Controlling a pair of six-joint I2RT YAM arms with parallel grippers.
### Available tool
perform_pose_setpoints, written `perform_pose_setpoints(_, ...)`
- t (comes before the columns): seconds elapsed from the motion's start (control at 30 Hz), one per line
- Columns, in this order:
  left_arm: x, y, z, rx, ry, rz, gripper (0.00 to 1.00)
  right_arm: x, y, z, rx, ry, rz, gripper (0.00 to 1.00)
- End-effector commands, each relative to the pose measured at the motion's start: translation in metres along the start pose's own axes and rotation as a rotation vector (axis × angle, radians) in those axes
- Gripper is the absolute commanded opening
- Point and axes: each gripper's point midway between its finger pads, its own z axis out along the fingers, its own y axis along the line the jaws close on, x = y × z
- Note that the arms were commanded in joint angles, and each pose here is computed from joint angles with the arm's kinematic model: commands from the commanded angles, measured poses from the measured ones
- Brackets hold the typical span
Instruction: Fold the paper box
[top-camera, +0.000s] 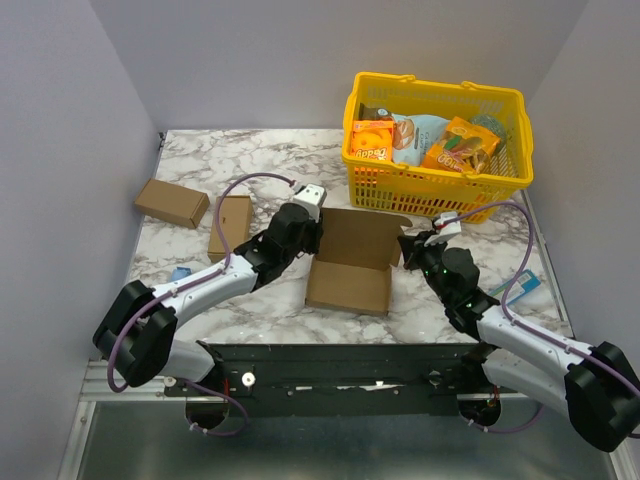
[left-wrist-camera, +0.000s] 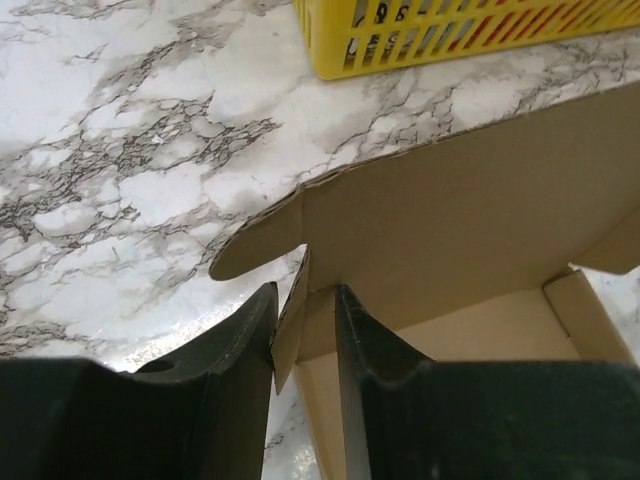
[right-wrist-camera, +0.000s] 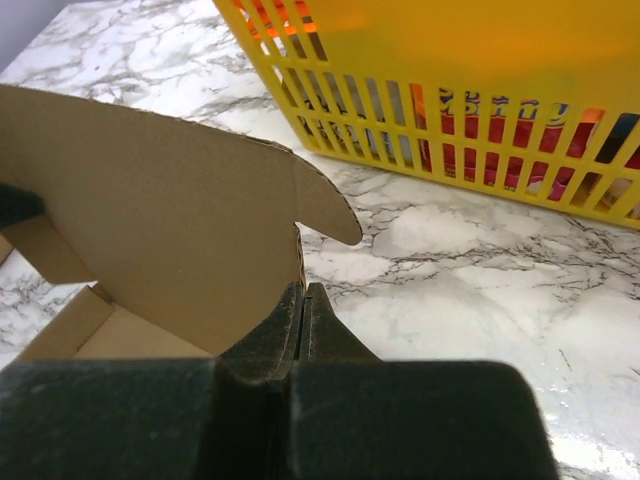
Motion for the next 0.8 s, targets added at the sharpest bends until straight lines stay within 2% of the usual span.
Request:
perform_pose_setpoints(0.0, -0.01, -0.006, 0.003, 0.097, -0.048, -0.017, 0.43, -0.013, 0.011, 0.002, -0.057, -0.044, -0.034, 0.01)
perform_pose_setpoints(0.33, 0.012, 0.0, 0.002, 0.134, 0.02, -0.028, 0.47, -0.014, 0.006, 0.003, -0.035, -0.036, -0.072, 0.01)
perform_pose_setpoints(0.5, 0.018, -0.001, 0.006, 0.142, 0.027, -0.016, 0.46, -0.016, 0.01, 0.004, -0.052, -0.033, -0.083, 0.01)
perform_pose_setpoints(0.6, 0.023, 0.003, 0.008, 0.117, 0.053, -0.017, 0.39, -0.016, 0.006, 0.005, -0.027, -0.028, -0.084, 0.01)
perform_pose_setpoints(0.77, 0.028, 0.004, 0.008, 0.114, 0.062, -0.026, 0.19, -0.017, 0.007, 0.003, -0.036, -0.039, -0.082, 0.01)
